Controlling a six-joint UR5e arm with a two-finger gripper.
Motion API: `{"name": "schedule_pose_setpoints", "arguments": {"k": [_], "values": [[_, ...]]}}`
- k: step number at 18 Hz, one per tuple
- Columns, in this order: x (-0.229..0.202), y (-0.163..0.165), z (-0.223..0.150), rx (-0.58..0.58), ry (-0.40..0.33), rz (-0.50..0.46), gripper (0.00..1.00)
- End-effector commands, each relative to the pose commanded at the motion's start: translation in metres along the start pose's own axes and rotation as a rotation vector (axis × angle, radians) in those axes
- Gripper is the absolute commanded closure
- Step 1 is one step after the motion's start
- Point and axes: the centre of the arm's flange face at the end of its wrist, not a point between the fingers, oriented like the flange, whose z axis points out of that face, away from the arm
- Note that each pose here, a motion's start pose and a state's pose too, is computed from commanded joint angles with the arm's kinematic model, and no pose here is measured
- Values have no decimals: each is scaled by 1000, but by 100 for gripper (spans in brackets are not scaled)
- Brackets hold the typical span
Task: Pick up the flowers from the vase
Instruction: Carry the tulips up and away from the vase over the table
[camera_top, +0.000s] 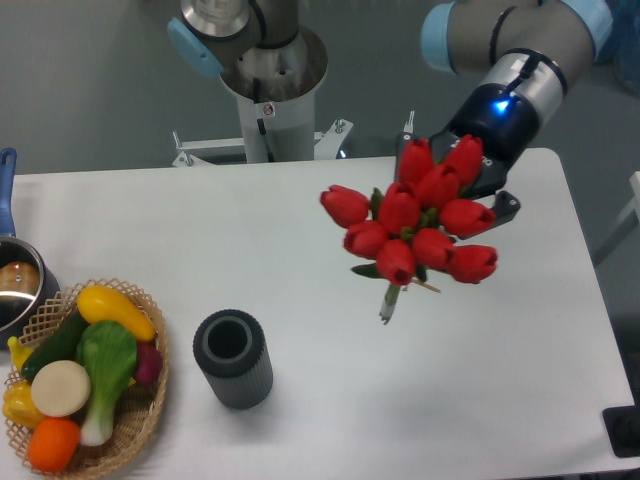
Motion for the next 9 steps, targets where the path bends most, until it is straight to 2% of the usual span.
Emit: {"name": "schedule_pose_setpoints", "arguments": {"k": [9], "values": [[-3,4,-10,0,-18,-4,69]]}}
